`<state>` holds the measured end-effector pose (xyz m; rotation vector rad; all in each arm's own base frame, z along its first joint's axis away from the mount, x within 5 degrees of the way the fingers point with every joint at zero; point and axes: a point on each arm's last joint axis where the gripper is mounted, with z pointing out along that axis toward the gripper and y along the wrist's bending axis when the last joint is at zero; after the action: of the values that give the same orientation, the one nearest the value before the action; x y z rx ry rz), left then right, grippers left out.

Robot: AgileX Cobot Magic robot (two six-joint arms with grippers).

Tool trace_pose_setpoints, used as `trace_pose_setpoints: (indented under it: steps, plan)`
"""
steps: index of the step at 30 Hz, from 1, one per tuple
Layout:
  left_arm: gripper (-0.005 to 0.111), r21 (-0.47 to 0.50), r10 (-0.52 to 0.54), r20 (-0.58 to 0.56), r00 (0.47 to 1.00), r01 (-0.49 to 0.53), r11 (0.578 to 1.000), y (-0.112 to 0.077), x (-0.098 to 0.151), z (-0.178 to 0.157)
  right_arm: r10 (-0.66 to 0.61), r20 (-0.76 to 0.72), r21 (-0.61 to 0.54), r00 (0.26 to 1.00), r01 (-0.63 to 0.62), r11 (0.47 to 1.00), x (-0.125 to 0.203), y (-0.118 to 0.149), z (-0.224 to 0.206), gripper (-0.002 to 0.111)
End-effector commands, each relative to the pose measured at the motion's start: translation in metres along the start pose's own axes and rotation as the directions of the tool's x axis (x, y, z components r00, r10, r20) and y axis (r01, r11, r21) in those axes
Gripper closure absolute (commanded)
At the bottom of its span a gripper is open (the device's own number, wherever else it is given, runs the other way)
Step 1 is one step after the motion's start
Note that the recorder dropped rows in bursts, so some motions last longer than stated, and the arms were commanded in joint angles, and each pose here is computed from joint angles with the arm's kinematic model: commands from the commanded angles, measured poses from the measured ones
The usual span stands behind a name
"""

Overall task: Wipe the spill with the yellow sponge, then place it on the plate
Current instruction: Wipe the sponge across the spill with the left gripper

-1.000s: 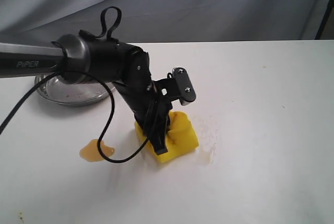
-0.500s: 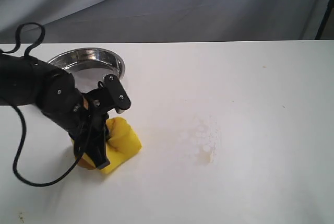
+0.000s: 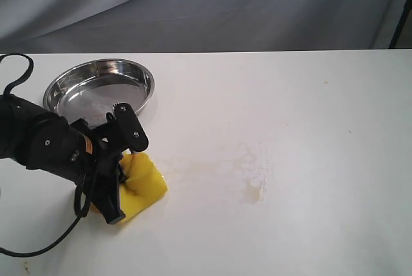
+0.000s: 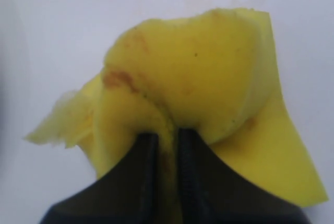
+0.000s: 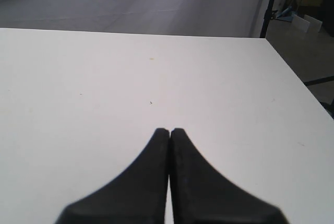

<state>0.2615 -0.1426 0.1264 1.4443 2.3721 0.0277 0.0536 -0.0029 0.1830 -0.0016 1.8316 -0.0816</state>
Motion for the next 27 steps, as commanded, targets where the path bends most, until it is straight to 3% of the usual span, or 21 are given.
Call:
trace_pose_setpoints:
  steps: [1,11,15,20,25,27]
  plan:
    - [0.107,0.007,0.018,-0.029,0.999,-0.017,1.0,-0.003,0.007,0.0,0.0,0.005,-0.001,1.0,0.0,1.0,0.001,0.0,0.0,0.108]
    - [0.107,-0.083,-0.006,0.101,0.995,0.014,0.996,0.003,-0.001,-0.066,0.0,0.005,-0.001,1.0,0.0,1.0,0.001,0.0,0.0,0.108]
    - [0.107,-0.094,-0.014,0.123,0.992,0.025,0.995,0.003,-0.001,-0.076,0.0,0.005,-0.001,1.0,0.0,1.0,0.001,0.0,0.0,0.108]
    - [0.107,-0.055,-0.017,0.063,0.998,0.021,0.998,-0.002,0.006,-0.058,0.0,0.005,-0.001,1.0,0.0,1.0,0.001,0.0,0.0,0.108]
    - [0.107,0.004,-0.026,-0.018,1.0,0.026,1.0,-0.009,0.015,-0.018,0.0,0.005,-0.001,1.0,0.0,1.0,0.001,0.0,0.0,0.108]
    - [0.107,-0.009,-0.025,0.006,1.0,0.025,1.0,-0.008,0.013,-0.002,0.0,0.005,-0.001,1.0,0.0,1.0,0.001,0.0,0.0,0.108]
